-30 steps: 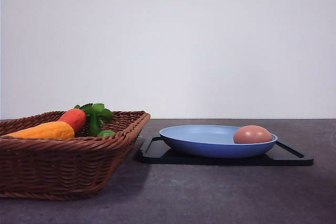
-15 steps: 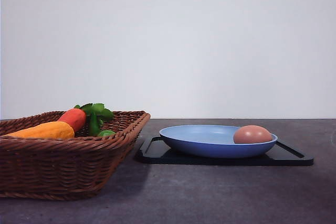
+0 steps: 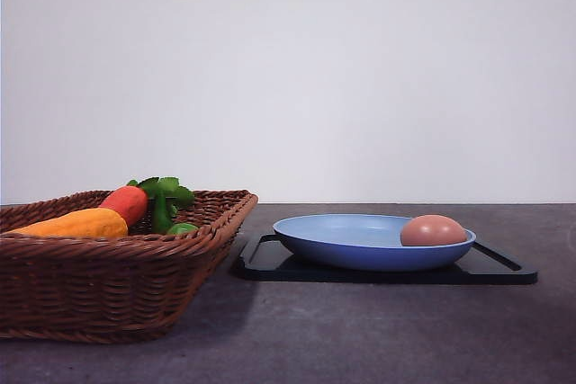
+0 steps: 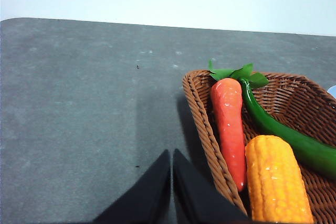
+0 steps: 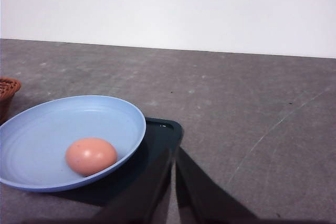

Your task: Transfer egg from basket to plate and serve

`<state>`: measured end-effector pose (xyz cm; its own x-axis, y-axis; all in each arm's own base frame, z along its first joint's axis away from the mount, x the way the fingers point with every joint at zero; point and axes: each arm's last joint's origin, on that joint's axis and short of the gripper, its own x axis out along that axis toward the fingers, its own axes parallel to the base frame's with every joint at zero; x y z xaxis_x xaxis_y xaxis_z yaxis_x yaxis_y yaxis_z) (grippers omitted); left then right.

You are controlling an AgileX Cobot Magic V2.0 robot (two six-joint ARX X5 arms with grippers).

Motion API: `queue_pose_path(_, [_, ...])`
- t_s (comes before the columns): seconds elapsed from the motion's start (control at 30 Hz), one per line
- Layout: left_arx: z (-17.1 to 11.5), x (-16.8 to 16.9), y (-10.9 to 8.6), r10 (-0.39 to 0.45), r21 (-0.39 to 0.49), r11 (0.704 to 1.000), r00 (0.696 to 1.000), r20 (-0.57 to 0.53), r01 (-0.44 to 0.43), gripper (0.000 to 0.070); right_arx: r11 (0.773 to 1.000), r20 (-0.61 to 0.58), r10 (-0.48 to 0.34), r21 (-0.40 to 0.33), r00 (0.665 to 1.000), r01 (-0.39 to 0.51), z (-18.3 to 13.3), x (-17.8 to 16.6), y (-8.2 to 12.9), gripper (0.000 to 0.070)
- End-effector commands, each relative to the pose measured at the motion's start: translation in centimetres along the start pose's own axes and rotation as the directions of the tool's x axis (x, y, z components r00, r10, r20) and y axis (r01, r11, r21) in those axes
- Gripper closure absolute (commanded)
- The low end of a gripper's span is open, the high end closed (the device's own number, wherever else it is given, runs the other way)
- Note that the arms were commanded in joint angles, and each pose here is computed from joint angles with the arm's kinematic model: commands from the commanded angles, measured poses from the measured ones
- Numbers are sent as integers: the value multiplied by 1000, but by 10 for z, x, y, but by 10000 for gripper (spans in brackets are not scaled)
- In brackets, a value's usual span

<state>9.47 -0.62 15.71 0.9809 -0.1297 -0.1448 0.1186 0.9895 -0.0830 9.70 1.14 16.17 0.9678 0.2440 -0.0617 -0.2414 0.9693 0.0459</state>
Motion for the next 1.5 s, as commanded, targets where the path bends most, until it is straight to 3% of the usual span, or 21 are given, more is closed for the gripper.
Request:
queue_pose_path(0.0, [-8,3,1,1,-7,1000,1000,-14,-1,700,1000,6,-4,14,1000,4,-1,0,0,700])
queue_pose_path(1.47, [-8,3,1,1,-7,1000,1000,-14,-1,700,1000,6,-4,14,1000,4,-1,0,0,700])
